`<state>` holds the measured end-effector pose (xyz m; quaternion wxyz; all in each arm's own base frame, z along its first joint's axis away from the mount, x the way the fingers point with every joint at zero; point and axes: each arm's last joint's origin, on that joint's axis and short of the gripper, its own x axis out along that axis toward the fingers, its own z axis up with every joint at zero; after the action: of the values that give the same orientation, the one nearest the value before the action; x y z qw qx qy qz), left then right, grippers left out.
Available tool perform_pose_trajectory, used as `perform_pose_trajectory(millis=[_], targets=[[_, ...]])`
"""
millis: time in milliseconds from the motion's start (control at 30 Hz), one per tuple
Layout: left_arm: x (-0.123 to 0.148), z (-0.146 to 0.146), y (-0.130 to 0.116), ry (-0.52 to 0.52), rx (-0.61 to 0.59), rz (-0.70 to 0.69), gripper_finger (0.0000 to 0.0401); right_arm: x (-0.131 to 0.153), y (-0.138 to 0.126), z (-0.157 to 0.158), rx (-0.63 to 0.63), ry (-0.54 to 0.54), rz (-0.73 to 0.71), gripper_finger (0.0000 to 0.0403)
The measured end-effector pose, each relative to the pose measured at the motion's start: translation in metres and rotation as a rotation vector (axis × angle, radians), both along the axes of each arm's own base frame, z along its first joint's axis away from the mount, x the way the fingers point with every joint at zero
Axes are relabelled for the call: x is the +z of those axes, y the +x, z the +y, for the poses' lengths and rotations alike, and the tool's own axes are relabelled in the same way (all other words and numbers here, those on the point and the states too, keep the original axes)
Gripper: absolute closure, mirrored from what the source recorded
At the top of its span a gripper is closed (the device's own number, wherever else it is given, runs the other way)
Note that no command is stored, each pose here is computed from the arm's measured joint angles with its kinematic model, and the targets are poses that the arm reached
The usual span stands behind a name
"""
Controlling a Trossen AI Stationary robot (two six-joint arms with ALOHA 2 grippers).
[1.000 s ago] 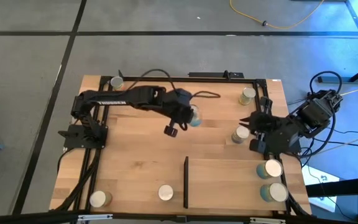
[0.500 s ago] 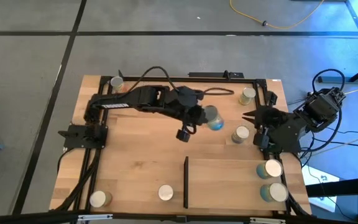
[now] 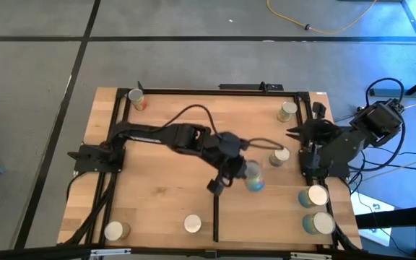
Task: Pick and place cans onto a shelf
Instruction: Put the canned tomatoes on the shelf
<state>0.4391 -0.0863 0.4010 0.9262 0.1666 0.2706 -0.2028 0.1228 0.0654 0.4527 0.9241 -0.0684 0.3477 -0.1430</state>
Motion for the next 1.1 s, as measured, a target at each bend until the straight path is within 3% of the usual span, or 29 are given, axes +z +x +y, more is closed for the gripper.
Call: perform_pose_trajectory(millis=[400,633,900,1100], targets=[[-0.021,-0.041,-0.012,0.012,-0.053,0.175,0.0401,0.001,-0.002,-0.002,0.003,0.005,-0.005,0.0346],[-0.021,-0.063,-0.021,0.045,-0.085,0.18,0.0401,0.001,-0.002,-0.001,0.012,0.018,0.004,0.0346],[-0.03,-0.067,-0.025,0.123,-0.041,0.244,0.0401,0.0,-0.002,-0.001,0.017,0.024,0.009,0.0346],[-0.035,-0.067,-0.021,0.119,-0.035,0.252,0.0401,0.0,-0.002,-0.001,0.017,0.032,0.011,0.0346]])
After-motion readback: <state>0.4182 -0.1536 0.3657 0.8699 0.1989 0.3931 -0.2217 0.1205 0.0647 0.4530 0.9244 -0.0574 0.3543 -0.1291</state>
